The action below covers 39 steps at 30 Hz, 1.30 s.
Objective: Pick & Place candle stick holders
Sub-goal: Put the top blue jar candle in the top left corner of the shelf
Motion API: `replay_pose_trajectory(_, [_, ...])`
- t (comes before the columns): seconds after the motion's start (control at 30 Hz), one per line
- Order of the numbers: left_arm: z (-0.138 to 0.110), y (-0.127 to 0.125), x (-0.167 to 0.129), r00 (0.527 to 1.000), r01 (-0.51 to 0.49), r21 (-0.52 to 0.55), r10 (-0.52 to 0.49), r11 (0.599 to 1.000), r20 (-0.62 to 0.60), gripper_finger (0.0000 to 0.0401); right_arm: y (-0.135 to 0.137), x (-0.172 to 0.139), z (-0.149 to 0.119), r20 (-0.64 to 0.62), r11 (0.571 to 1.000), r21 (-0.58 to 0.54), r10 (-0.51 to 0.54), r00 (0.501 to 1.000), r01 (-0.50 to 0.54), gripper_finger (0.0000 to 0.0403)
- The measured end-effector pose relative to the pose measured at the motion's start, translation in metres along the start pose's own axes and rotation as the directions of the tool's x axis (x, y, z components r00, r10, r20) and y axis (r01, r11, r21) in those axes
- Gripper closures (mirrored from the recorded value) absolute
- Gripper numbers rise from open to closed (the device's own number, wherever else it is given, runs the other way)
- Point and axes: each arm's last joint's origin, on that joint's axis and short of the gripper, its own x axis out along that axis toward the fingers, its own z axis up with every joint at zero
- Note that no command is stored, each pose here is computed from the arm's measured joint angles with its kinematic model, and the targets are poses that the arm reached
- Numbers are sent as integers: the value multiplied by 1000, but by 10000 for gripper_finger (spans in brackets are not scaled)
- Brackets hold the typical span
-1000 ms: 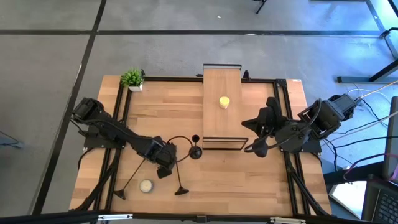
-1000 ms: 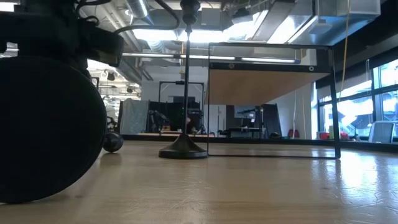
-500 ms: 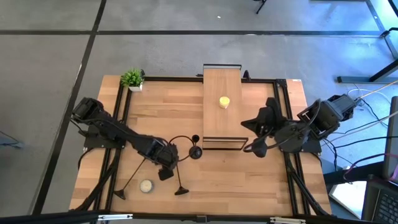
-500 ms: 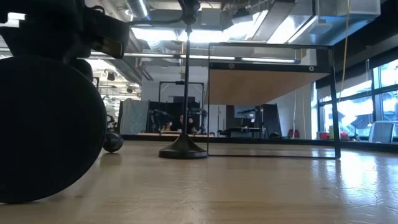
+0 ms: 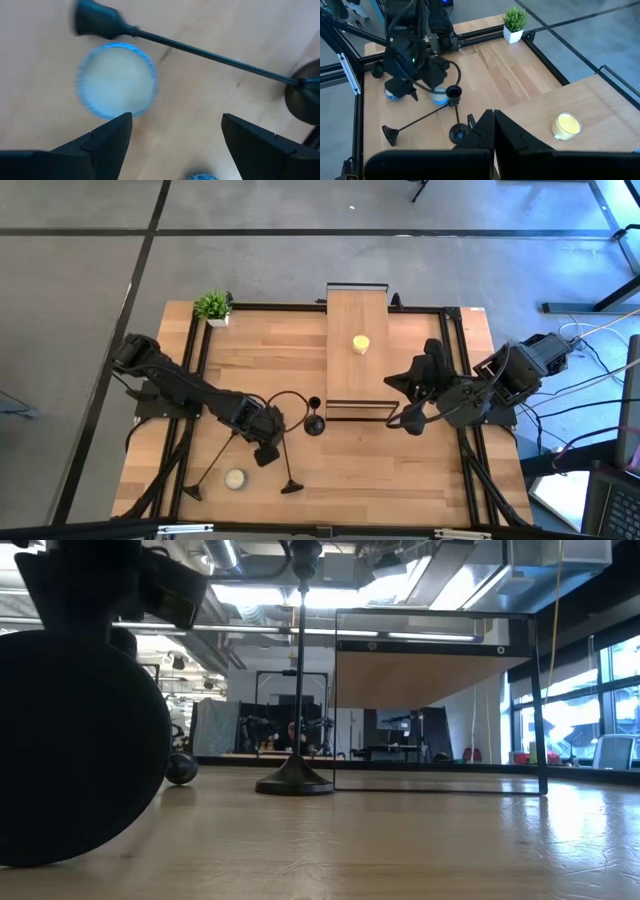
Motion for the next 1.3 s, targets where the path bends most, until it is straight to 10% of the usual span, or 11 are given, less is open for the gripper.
replay_pose_trajectory(0.77, [4,27,-27,950,-242,119,210,963,232,98,-2,1,0,7,1000,-23,-22,1000,22,402])
replay_pose_trajectory(1.3, [9,26,-7,976,-209,183,193,961,99,98,-2,1,0,9,999,-28,-26,1000,26,402])
